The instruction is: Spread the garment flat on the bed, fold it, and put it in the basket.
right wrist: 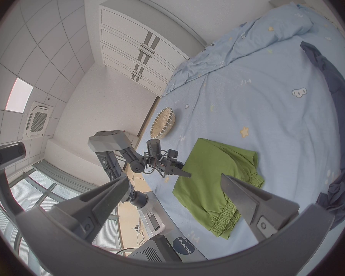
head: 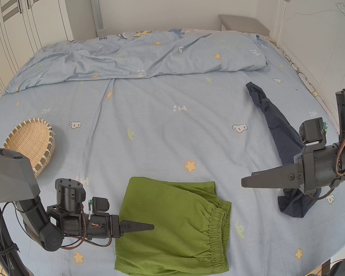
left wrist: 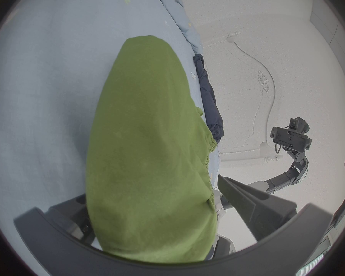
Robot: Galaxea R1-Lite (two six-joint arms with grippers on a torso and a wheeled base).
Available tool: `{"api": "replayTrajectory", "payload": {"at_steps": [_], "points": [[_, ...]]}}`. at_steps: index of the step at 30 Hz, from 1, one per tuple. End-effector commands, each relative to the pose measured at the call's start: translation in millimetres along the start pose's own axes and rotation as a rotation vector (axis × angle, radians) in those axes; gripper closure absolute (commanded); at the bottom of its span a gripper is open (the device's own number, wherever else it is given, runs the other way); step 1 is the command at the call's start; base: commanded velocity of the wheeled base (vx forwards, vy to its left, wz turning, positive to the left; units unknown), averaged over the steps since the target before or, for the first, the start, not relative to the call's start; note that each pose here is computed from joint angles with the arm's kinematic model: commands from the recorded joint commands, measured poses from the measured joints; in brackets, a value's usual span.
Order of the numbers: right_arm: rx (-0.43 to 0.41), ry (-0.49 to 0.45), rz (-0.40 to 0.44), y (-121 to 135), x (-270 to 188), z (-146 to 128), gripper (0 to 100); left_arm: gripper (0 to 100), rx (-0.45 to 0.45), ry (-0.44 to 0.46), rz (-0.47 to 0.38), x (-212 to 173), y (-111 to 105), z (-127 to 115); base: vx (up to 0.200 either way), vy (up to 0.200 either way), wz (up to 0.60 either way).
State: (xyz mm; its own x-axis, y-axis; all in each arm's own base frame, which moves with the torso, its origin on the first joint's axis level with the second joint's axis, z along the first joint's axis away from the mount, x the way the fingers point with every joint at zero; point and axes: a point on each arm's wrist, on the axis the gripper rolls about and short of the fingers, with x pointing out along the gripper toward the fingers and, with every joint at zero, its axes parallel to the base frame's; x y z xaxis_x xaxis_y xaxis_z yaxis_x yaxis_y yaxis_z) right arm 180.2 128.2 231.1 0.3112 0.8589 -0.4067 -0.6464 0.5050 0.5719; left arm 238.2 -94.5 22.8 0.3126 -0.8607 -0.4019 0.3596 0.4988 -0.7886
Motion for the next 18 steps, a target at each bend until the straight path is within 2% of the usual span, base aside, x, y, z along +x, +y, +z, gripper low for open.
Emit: {"api": "replayTrajectory", "payload": {"at_steps": [1, 2, 3, 6, 10, 18], "points": [[-0.022, -0.030, 0.013, 8, -10, 0, 0, 0, -0.027, 0.016, 0.016, 7, 11, -2, 0.000, 0.000, 0.00], [-0.026, -0.042, 0.013, 9, -12, 2, 0, 0, -0.024, 0.011, 0.016, 6, 11, 0, 0.000, 0.000, 0.00], [-0.028, -0.049, 0.012, 9, -13, 4, 0, 100, -0.017, 0.004, 0.013, 6, 10, 2, 0.000, 0.000, 0.00], [-0.039, -0.106, 0.009, 13, -22, 19, 0, 100, 0.004, -0.013, -0.006, 10, 6, 12, 0.000, 0.000, 0.00], [-0.035, -0.126, -0.010, 15, -28, 31, 0, 100, 0.034, -0.030, -0.024, 13, 2, 18, 0.000, 0.000, 0.00], [-0.011, -0.122, -0.037, 8, -33, 31, 0, 100, 0.056, -0.092, -0.024, -2, -4, 29, 0.000, 0.000, 0.00]]}}
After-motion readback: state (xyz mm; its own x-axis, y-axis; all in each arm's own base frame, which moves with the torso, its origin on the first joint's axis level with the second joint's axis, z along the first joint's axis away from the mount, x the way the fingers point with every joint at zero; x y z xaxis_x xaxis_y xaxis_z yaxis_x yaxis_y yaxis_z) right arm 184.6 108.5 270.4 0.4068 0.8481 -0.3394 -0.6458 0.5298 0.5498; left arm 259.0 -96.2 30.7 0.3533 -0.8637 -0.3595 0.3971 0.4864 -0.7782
